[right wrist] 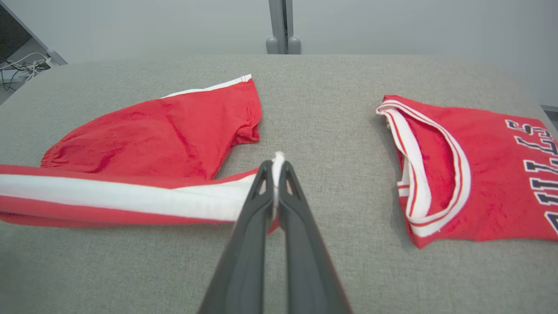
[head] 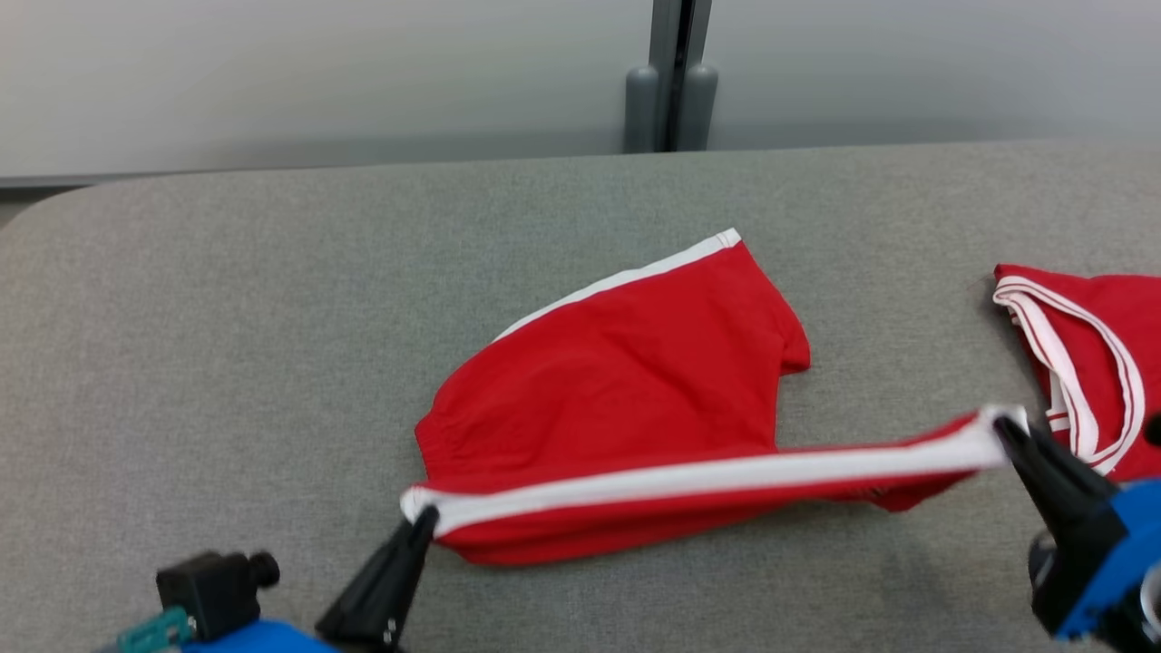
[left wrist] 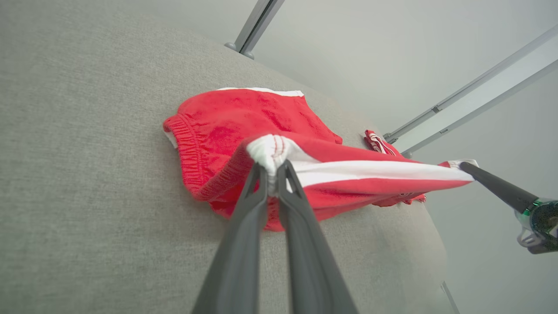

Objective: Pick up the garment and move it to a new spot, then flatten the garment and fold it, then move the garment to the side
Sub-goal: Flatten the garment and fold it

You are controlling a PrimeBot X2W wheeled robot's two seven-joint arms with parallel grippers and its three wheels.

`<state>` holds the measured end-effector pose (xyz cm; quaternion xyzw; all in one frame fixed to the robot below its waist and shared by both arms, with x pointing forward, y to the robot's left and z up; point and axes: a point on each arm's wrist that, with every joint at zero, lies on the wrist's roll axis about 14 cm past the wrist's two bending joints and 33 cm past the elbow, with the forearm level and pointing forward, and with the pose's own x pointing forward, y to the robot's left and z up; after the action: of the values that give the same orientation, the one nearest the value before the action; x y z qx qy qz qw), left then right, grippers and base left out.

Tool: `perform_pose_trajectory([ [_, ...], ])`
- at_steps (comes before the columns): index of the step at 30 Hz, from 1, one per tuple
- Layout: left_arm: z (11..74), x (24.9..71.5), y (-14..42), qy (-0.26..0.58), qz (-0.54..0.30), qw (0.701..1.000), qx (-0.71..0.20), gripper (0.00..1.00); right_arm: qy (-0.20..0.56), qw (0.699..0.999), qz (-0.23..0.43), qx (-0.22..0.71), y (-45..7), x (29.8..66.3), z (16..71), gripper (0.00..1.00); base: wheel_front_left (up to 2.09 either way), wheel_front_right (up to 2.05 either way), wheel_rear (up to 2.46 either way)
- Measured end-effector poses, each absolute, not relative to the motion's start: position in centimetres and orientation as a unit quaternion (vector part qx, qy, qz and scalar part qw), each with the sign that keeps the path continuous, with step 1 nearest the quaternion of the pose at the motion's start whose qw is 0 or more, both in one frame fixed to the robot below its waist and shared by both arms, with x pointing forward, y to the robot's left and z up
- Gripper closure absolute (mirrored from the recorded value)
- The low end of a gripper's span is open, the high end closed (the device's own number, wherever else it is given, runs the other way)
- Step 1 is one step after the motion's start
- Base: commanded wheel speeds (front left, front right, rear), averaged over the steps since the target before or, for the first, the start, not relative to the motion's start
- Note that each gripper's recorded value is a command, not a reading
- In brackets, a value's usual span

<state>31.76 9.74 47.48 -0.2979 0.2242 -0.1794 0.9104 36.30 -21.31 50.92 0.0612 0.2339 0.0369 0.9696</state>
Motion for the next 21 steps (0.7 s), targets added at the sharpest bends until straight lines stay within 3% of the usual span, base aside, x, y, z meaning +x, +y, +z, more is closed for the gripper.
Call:
perform_pose_trajectory([
  [11, 44.6, 40.4, 10.5, 0.214, -0.127, 0.931, -0.268, 1.00, 0.216, 0.969, 0.117, 0.016, -17.6, 49.2, 51.1, 1.00, 0.00, 0.00, 0.00],
  [21, 40.7, 42.9, 12.1, 0.233, -0.067, 0.934, -0.263, 1.00, 0.260, 0.952, 0.163, -0.004, -13.6, 56.9, 47.3, 1.00, 0.00, 0.00, 0.00],
])
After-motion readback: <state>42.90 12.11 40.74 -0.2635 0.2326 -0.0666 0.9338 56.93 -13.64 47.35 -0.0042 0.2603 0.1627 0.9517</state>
